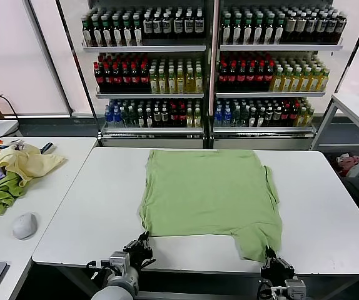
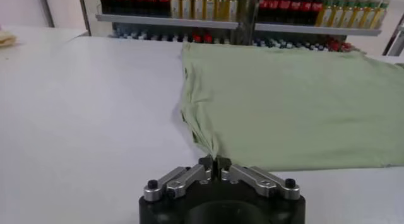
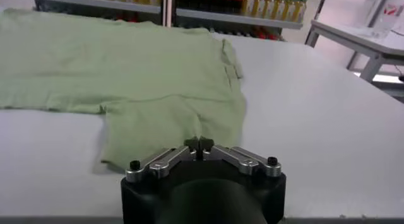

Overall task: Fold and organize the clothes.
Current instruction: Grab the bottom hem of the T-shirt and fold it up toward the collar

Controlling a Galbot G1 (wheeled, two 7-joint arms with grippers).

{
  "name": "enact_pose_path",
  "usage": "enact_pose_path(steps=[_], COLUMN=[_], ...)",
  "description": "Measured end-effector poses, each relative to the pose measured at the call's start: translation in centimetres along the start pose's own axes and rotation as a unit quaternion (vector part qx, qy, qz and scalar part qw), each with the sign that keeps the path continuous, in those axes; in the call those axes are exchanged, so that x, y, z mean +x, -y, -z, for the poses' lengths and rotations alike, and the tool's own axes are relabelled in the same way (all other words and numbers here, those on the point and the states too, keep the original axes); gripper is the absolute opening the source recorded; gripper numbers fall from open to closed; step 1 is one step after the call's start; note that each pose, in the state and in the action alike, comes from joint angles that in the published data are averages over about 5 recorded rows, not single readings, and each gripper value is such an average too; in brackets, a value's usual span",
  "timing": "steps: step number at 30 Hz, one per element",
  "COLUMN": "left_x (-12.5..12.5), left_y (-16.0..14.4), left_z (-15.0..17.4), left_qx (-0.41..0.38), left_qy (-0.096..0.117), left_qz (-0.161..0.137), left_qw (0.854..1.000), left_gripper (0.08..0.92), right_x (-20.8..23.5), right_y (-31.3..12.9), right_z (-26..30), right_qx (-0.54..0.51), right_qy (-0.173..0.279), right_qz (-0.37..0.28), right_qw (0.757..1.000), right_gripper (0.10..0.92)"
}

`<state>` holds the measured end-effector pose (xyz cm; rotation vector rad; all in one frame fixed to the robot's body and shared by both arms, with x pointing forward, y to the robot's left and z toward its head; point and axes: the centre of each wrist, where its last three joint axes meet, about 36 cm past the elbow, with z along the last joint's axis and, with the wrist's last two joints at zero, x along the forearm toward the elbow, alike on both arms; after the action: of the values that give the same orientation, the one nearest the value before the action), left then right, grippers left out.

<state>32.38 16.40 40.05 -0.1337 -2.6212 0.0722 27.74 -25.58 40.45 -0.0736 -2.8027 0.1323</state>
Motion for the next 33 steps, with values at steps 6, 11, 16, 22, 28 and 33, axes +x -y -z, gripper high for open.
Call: enact_pose_path(steps=[6, 11, 16, 22, 28, 33], left_x=[0.3, 0.1, -1.0, -3.1, -5.6, -7.7], left_y=[-0.6, -0.9, -1.2, -1.6, -1.3, -0.9], left_z=[1.5, 2.5, 3.3, 4.3, 4.9, 5.1], left_qx=[0.009, 0.012, 0.011, 0.004, -0.009, -0.027], left_qy=[0.04, 0.064, 0.077, 0.085, 0.088, 0.085], left_qz=[-0.012, -0.021, -0.026, -0.026, -0.02, -0.01], left_qw=[0.999, 0.998, 0.997, 0.996, 0.996, 0.996], left_gripper=[0.104, 0.104, 0.104, 0.104, 0.104, 0.104], right_x=[-1.8, -3.9, -6.6, -10.0, -13.5, -16.0], right_y=[0.8, 1.4, 1.8, 2.1, 1.9, 1.6], right_z=[1.6, 2.8, 3.7, 4.5, 5.3, 5.7], right_qx=[-0.003, -0.001, 0.004, 0.016, 0.03, 0.04], right_qy=[0.039, 0.065, 0.082, 0.091, 0.095, 0.097], right_qz=[0.002, 0.004, 0.005, 0.009, 0.012, 0.012], right_qw=[0.999, 0.998, 0.997, 0.996, 0.995, 0.994], right_gripper=[0.121, 0.121, 0.121, 0.121, 0.121, 0.121])
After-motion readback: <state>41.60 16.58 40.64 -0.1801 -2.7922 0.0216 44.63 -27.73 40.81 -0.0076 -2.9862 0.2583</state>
